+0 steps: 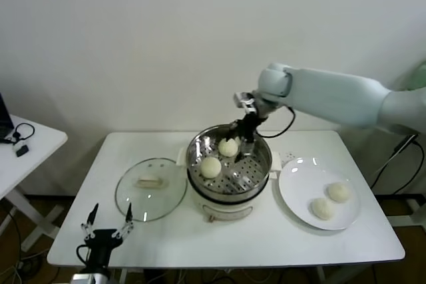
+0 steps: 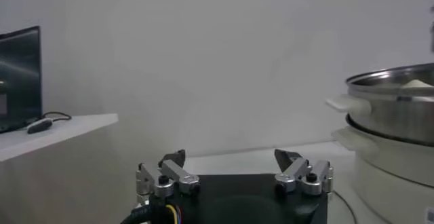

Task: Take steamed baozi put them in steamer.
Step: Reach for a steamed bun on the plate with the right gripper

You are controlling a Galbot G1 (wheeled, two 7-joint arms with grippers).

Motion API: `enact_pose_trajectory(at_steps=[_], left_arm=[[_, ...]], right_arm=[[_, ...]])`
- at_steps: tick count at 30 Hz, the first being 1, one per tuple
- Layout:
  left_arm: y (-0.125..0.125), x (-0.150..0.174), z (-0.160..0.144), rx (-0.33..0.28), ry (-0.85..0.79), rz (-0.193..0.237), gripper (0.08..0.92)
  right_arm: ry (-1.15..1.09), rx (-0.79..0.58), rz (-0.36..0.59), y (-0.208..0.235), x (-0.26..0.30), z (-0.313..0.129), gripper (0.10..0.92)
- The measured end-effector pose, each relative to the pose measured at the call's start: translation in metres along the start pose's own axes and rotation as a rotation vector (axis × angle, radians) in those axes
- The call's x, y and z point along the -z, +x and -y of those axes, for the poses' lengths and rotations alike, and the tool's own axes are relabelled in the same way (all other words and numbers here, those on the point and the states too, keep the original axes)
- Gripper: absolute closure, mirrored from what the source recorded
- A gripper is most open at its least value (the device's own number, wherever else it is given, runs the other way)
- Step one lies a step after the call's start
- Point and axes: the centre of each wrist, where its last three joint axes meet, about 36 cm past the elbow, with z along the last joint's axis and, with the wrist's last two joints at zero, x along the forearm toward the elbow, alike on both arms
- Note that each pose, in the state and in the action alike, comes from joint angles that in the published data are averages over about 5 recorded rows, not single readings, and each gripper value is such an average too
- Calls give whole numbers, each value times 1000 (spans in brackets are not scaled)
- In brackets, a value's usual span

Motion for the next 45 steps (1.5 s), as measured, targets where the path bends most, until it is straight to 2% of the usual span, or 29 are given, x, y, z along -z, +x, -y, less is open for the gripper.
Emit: enact_pose_trajectory(at_steps=[6, 12, 20, 29, 45], left_arm=[[-2, 0, 2, -6, 0, -1, 177], [1, -2, 0, -3, -4, -8, 177], [4, -4, -3, 1, -10, -17, 177], [3, -3, 3, 2, -8, -18, 177], [5, -9, 2, 14, -13, -36, 177]], right_arm=[[-20, -7, -40, 36, -51, -35, 200], [-68, -26, -78, 40, -115, -72, 200], [-133, -15, -115, 3, -190, -122, 200], [-161, 14, -162, -52, -234, -162, 200], [-162, 29, -225, -108, -263, -176, 200]])
